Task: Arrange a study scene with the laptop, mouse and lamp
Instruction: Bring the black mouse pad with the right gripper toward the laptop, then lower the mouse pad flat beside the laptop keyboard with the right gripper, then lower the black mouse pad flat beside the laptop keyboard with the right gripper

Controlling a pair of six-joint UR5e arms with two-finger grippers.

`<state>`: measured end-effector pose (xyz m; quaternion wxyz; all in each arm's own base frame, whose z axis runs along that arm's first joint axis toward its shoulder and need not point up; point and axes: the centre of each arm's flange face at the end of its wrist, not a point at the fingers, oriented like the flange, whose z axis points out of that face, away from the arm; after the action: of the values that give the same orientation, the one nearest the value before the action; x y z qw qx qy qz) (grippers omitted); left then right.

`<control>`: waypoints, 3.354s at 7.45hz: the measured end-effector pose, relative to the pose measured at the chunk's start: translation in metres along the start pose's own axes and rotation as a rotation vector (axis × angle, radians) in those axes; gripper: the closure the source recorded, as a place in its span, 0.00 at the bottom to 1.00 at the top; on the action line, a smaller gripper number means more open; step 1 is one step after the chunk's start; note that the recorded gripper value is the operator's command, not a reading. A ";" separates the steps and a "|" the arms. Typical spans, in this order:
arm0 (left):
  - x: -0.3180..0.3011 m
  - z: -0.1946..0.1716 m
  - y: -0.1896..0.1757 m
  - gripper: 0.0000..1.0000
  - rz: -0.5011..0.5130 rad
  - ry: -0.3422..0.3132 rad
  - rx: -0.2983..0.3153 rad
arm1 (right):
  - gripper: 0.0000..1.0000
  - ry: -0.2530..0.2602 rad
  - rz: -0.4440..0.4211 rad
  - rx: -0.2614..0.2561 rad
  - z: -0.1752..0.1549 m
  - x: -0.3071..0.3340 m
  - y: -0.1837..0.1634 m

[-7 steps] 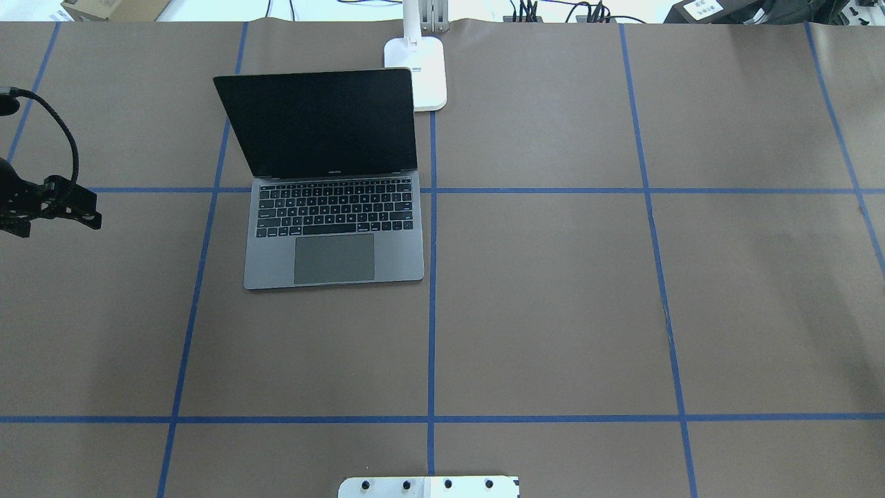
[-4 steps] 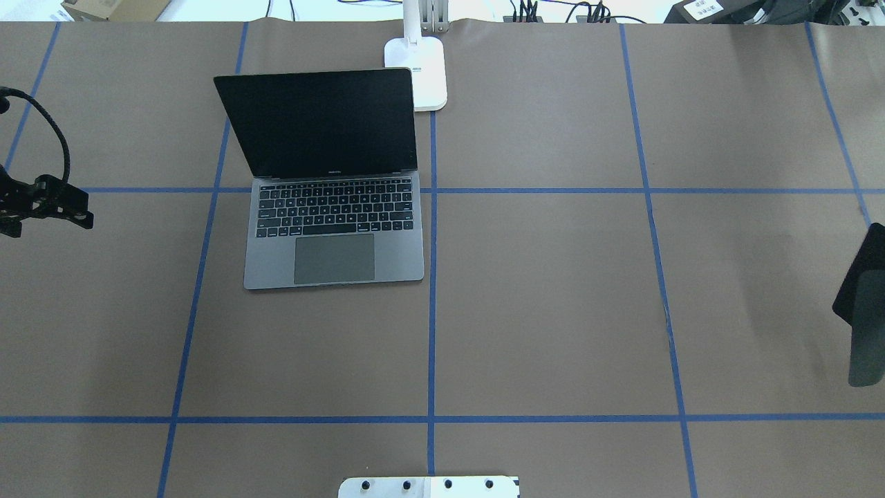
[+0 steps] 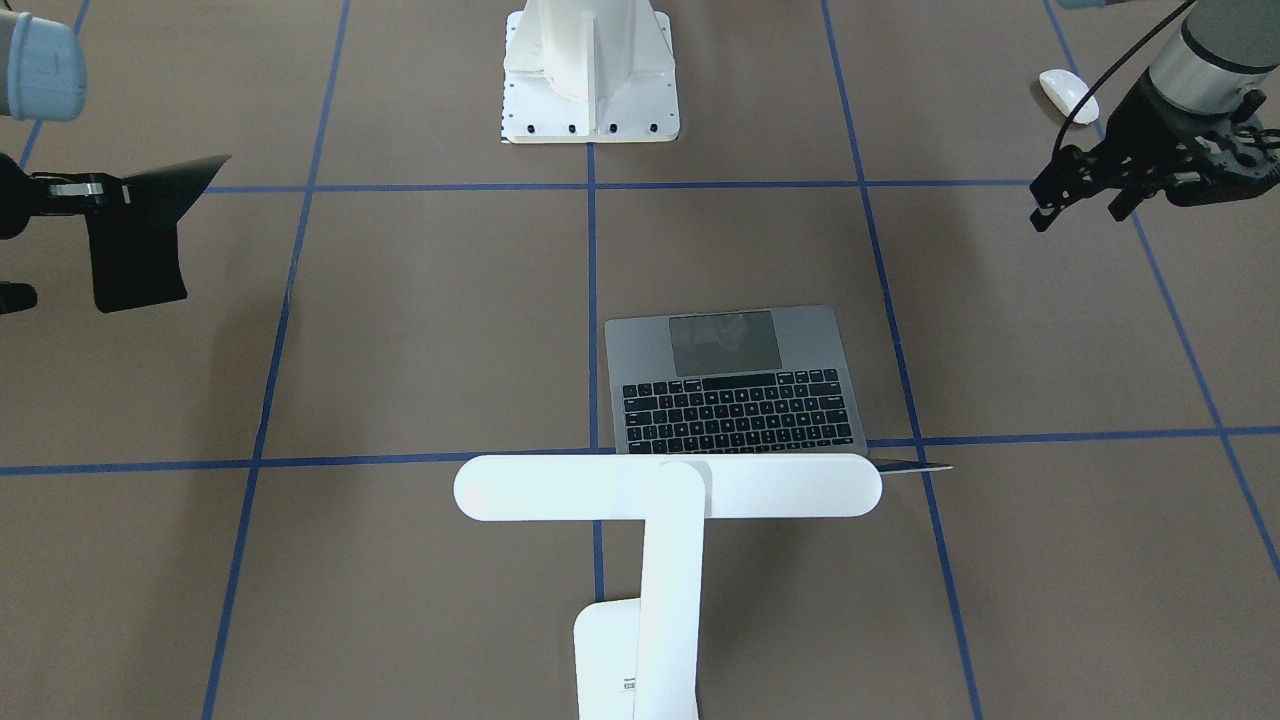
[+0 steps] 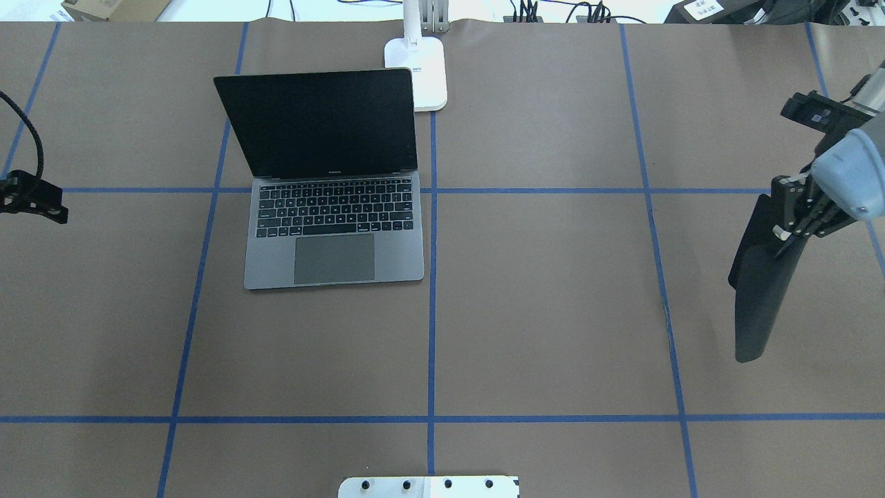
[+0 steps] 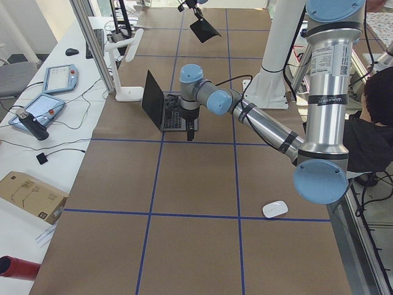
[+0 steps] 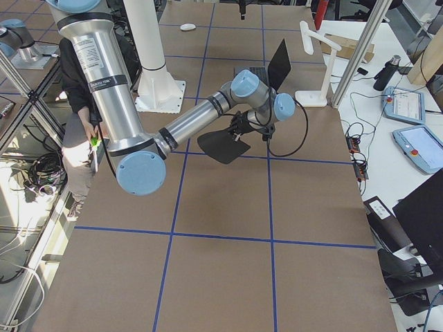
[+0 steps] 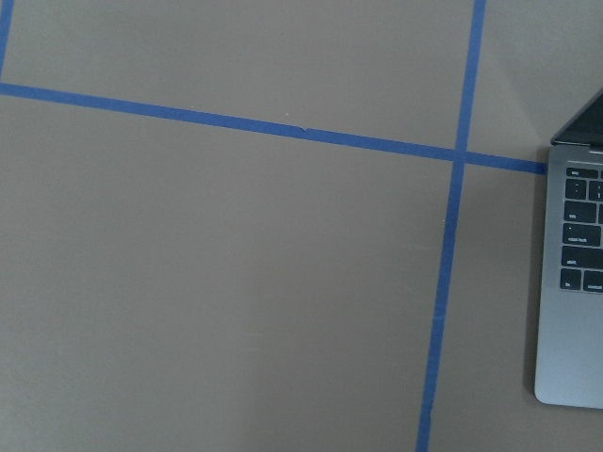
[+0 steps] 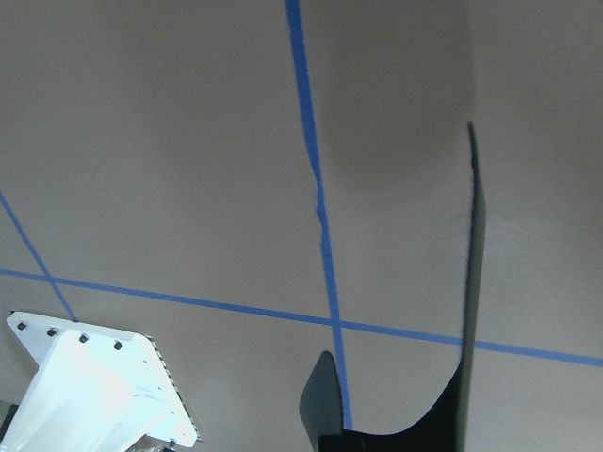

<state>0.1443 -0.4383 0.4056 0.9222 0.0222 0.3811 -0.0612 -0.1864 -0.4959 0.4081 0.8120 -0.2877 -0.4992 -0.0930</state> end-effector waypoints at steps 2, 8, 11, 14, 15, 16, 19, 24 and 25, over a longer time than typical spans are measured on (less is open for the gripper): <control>-0.040 -0.004 -0.017 0.00 0.058 -0.031 0.018 | 1.00 0.034 0.025 -0.005 0.031 -0.047 -0.020; -0.065 0.002 -0.025 0.00 0.062 -0.057 0.013 | 1.00 0.015 0.097 0.140 0.111 -0.140 -0.132; -0.072 0.007 -0.027 0.00 0.049 -0.064 0.008 | 1.00 0.033 0.033 0.199 0.125 -0.209 -0.154; -0.075 0.008 -0.029 0.00 0.041 -0.067 0.007 | 1.00 0.051 -0.001 0.231 0.129 -0.260 -0.176; -0.076 0.009 -0.030 0.00 0.040 -0.067 0.006 | 1.00 0.053 0.018 0.233 0.128 -0.271 -0.183; -0.076 0.009 -0.030 0.00 0.040 -0.067 0.006 | 1.00 0.052 0.049 0.234 0.127 -0.277 -0.187; -0.076 0.009 -0.031 0.00 0.039 -0.068 0.007 | 1.00 0.027 0.190 0.243 0.125 -0.289 -0.189; -0.077 0.007 -0.033 0.00 0.035 -0.068 0.011 | 1.00 -0.001 0.312 0.241 0.156 -0.316 -0.179; -0.077 0.008 -0.034 0.00 0.033 -0.069 0.010 | 1.00 -0.002 0.305 0.249 0.159 -0.317 -0.179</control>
<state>0.0911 -0.4657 0.4660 0.9356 0.0312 0.3482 -0.0486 -0.5386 -0.5966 0.2543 0.8455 -0.2576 -0.4582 0.0939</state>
